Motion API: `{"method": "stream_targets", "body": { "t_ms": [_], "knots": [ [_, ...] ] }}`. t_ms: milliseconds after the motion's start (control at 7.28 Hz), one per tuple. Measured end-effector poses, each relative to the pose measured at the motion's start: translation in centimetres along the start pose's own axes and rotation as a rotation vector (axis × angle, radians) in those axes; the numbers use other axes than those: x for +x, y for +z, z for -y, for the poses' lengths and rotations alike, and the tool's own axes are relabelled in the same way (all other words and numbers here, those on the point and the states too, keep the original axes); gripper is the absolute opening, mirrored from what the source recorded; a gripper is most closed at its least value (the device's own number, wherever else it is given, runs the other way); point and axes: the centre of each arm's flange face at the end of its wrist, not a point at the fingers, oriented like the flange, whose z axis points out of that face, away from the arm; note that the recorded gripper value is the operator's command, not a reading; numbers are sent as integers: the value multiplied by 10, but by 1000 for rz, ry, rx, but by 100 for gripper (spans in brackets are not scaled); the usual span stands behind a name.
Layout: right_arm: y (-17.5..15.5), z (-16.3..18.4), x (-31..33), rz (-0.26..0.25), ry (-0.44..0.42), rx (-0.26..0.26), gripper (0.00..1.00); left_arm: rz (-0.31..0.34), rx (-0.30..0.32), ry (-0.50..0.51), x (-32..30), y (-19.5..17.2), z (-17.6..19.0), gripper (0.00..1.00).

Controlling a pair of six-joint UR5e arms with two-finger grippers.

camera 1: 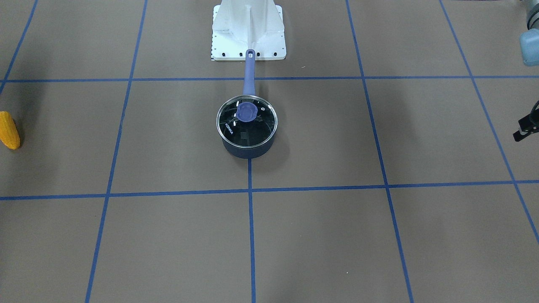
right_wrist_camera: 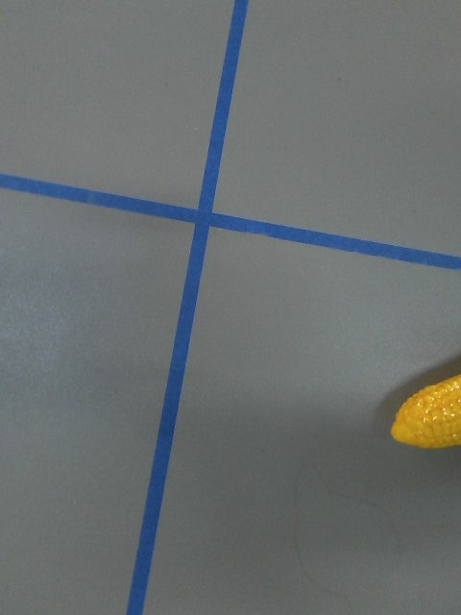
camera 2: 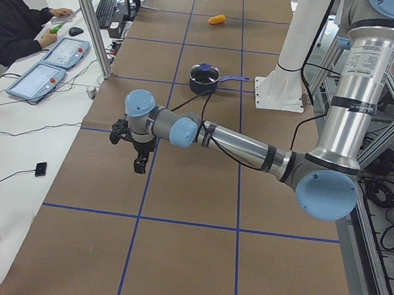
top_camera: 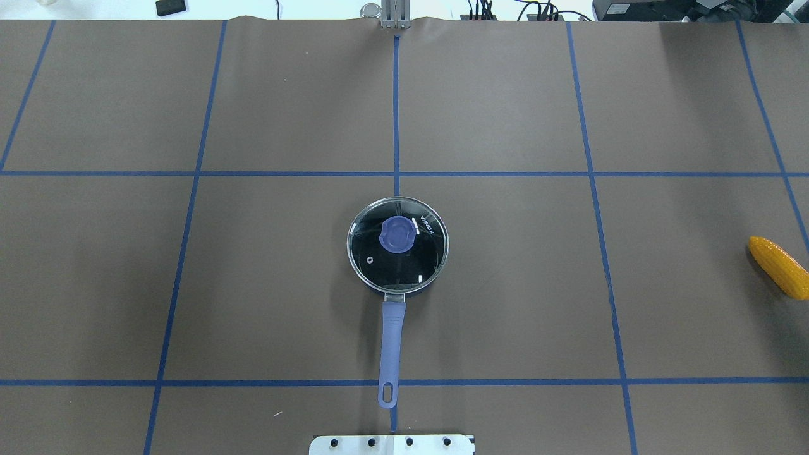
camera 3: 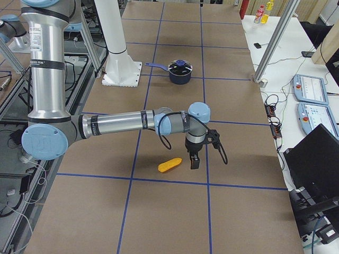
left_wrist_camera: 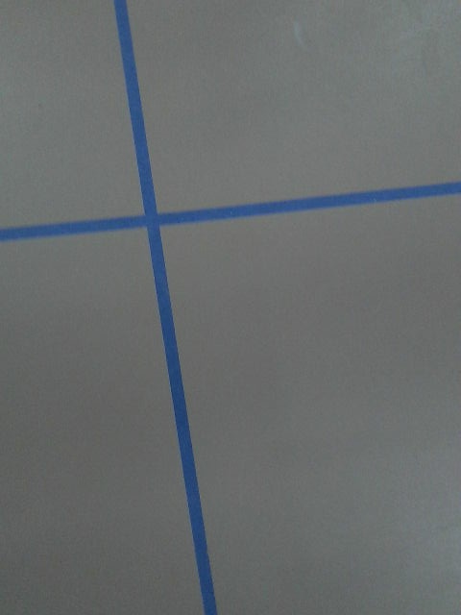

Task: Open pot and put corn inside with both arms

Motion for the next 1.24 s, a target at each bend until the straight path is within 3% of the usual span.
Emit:
{"method": "stream_targets", "body": {
  "t_ms": [275,550,962,1237],
  "knots": [
    [5,-9,5,-10,-44,65,100,-9,-33,-39,99,-39,32,100],
    [17,-24,14,-2,-57,75,100,-31,-45,-58,193,-55,36,100],
    [9,-22,2,34,-90,96,100,-69,-55,-35,322,-47,26,100],
    [4,-23,-17,106,-135,103,100,-57,-55,-16,409,-26,5,100]
  ]
}}
